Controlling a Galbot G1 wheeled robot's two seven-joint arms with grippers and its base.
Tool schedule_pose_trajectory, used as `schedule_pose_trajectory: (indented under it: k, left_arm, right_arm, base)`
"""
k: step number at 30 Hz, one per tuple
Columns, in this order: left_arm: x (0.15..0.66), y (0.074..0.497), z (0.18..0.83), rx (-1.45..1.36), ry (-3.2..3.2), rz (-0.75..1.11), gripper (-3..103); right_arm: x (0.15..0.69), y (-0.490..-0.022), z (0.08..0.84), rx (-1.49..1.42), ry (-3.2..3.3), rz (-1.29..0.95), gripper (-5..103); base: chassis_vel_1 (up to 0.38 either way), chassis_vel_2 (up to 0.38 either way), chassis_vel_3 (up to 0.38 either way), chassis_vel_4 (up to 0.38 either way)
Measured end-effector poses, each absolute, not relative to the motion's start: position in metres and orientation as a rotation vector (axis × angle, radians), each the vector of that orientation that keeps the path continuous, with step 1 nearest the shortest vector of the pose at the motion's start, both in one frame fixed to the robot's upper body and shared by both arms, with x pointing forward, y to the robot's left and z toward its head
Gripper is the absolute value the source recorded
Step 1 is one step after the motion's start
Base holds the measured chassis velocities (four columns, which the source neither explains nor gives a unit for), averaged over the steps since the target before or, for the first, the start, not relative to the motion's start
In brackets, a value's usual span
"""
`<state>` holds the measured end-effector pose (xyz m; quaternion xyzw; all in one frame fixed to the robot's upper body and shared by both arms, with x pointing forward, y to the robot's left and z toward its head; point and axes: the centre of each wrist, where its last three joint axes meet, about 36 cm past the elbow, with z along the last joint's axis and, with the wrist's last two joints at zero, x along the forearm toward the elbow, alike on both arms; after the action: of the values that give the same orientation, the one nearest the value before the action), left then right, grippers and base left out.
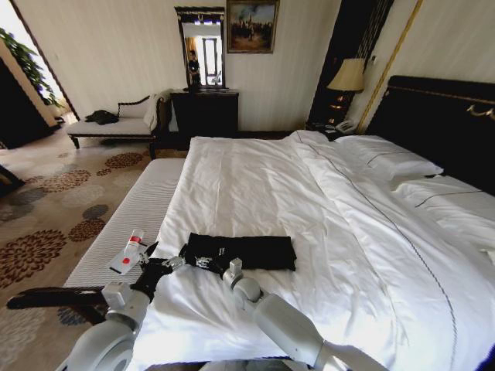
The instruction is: Fold the clothes on the bed.
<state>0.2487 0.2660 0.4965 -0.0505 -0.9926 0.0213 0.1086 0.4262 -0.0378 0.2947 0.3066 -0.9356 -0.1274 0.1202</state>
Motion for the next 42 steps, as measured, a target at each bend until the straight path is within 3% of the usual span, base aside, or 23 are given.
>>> schedule_pose_trajectory:
  k: [3,9,25,42]
  left_arm:
    - [0.261,0.261,0.491,-0.157,-2.953,0.071,100]
    - [0.274,0.265,0.481,-0.151,-2.987,-0.011,100]
    - [0.265,0.275,0.462,-0.126,-3.078,-0.104,100]
    - [0.255,0.279,0.455,-0.103,-3.150,-0.069,100]
  right_arm:
    - [0.434,-0.069,0.306,0.711,-2.706,-0.532,100]
    - [0.443,-0.128,0.319,0.545,-2.771,-0.579,100]
    - [0.390,-0.257,0.400,0.301,-2.647,-0.853,100]
    - [0.394,-0.294,0.407,0.203,-2.512,-0.920,100]
  base:
    - [0.000,0.000,0.000,0.000]
    - [0.000,0.000,0.000,0.000]
    - [0.000,0.000,0.000,0.000]
    - [0.000,0.000,0.000,0.000]
